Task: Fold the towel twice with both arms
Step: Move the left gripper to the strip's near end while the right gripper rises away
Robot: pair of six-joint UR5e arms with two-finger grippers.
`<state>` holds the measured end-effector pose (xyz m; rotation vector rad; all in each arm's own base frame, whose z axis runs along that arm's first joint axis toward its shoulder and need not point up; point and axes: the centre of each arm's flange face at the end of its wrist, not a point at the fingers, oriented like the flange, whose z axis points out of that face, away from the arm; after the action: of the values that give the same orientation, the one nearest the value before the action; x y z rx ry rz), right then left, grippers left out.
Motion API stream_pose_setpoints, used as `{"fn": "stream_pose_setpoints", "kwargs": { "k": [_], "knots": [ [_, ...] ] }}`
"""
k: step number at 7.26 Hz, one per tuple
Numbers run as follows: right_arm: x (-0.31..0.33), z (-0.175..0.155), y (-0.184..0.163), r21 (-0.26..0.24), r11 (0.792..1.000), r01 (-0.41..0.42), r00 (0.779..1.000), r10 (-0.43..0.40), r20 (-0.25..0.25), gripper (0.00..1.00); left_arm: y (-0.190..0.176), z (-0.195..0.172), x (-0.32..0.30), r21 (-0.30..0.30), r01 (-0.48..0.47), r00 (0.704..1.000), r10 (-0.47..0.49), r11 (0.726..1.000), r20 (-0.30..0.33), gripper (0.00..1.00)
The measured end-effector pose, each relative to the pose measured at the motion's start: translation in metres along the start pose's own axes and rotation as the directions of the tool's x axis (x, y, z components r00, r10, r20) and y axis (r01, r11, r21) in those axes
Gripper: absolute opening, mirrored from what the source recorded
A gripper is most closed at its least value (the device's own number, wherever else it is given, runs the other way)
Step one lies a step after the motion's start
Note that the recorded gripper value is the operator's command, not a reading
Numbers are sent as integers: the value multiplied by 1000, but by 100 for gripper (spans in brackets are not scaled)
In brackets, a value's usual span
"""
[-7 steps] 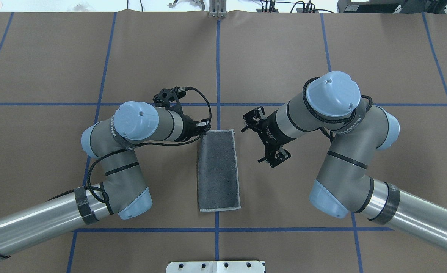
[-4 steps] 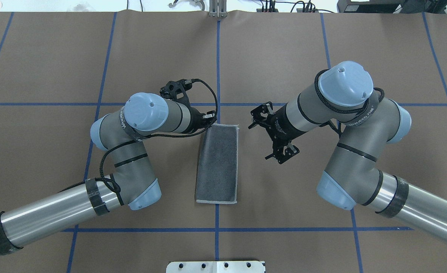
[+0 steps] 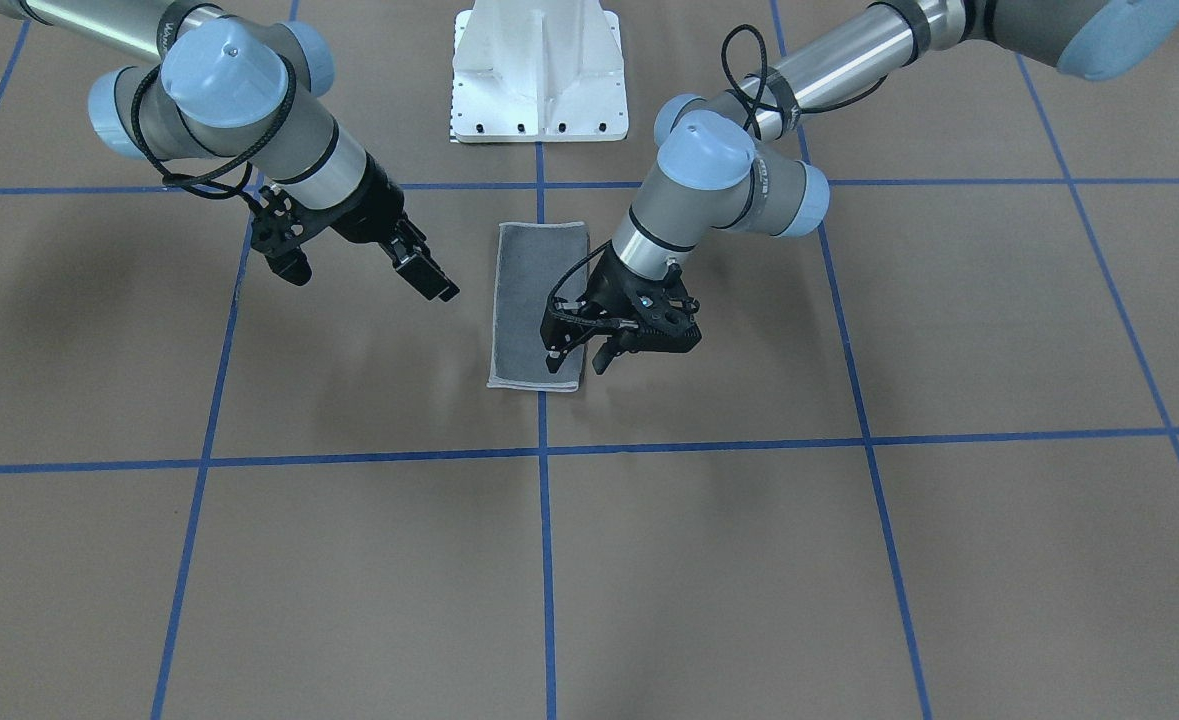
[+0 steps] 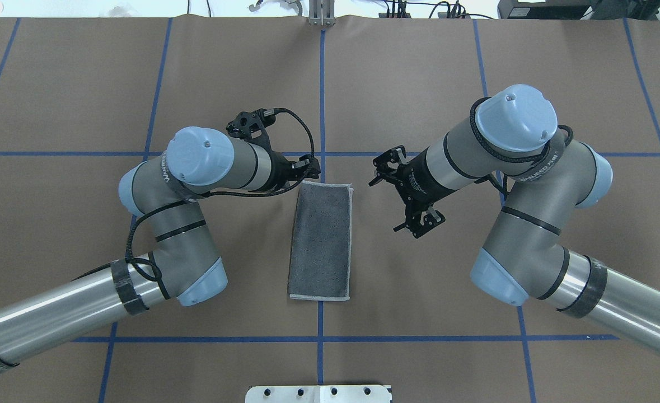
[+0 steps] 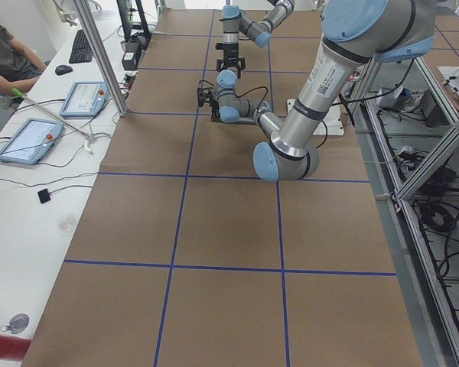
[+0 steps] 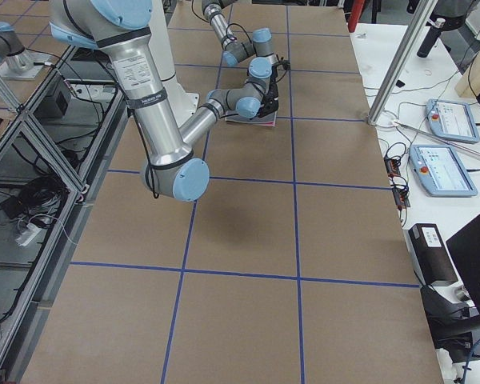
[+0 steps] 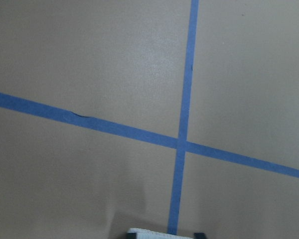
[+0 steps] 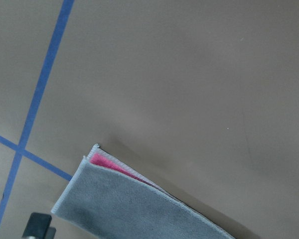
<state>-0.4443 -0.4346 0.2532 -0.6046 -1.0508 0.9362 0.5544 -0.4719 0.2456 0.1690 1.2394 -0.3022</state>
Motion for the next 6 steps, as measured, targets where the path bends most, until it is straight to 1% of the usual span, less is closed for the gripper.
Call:
{"fn": "stream_pose_setpoints", "kwargs": {
  "k": [1,2,3,4,5,6],
  "knots": [
    [-3,-5,-2,3,1000,-1,1000,1,11,100,6,-19,-24,-10,20,1000,-20,1000,-2,98],
    [-7,-12,-8,13,1000,-6,1000,6,28,100,12,-34,-39,-7,77,997,-77,997,-6,93],
    [-12,-20,-15,27,1000,-10,999,9,51,100,27,-42,-42,2,158,987,-158,987,-19,86],
    [-17,-26,-20,42,999,-2,997,-2,74,100,51,-43,-43,7,219,975,-219,976,-29,76],
    [-20,-29,-23,59,998,12,996,-18,92,100,75,-41,-43,5,256,966,-256,967,-33,67],
    [-21,-29,-25,69,997,19,995,-26,99,100,95,-39,-42,-6,285,958,-285,958,-34,65]
  ]
}}
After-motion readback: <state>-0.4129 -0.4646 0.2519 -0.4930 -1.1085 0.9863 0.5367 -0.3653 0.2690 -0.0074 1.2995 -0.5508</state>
